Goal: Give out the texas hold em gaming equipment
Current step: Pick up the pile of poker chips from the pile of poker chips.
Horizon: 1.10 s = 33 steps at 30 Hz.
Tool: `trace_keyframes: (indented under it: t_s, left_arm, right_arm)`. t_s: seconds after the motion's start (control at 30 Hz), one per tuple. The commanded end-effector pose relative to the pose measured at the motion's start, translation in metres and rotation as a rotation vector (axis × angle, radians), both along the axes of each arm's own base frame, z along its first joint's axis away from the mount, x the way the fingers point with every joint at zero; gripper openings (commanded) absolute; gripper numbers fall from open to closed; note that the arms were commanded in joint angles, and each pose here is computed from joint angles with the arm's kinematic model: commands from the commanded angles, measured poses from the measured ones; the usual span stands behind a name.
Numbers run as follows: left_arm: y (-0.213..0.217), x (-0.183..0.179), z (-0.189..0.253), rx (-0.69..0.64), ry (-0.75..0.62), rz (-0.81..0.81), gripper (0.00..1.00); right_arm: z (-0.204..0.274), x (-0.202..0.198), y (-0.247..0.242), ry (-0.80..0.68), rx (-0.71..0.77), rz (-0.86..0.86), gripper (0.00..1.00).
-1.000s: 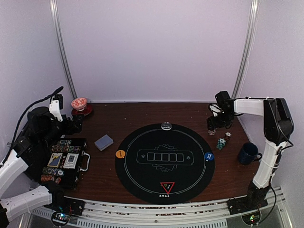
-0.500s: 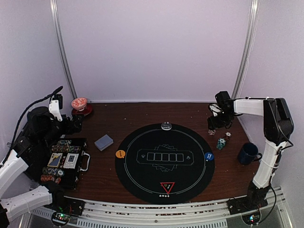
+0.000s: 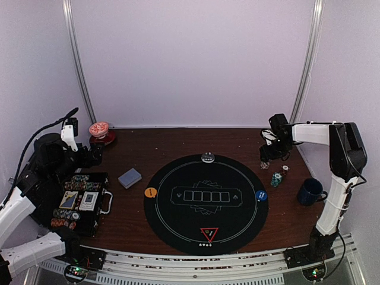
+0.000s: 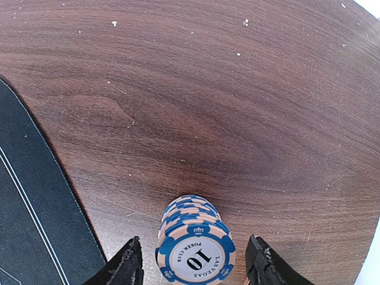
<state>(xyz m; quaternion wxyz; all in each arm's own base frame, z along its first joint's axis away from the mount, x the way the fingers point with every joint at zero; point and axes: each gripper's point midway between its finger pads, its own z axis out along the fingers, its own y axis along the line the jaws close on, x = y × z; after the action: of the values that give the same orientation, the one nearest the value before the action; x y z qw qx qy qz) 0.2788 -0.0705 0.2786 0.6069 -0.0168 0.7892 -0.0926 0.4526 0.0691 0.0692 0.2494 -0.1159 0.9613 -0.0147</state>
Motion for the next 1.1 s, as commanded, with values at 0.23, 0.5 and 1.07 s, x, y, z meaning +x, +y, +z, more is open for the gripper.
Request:
trace_keyframes:
  t_s: [0.23,0.5,1.07]
  left_arm:
    - [0.0005,0.0021,0.0078,-0.029,-0.036,0.003,0.98]
    - [0.0008,0.0021,0.0082,-0.031,-0.036,0.004,0.98]
    - [0.0017,0.0015,0.0091,-0.032,-0.04,0.005,0.98]
  right_arm:
    - [-0.0106,-0.0015,-0.006,0.018,-0.024,-0.011,0.58]
    - [-0.0118,-0.0018,-0.0061,0.02,-0.024,-0.01,0.52]
    - [-0.0061,-0.0002,-0.008,0.002,-0.032,-0.015,0.37]
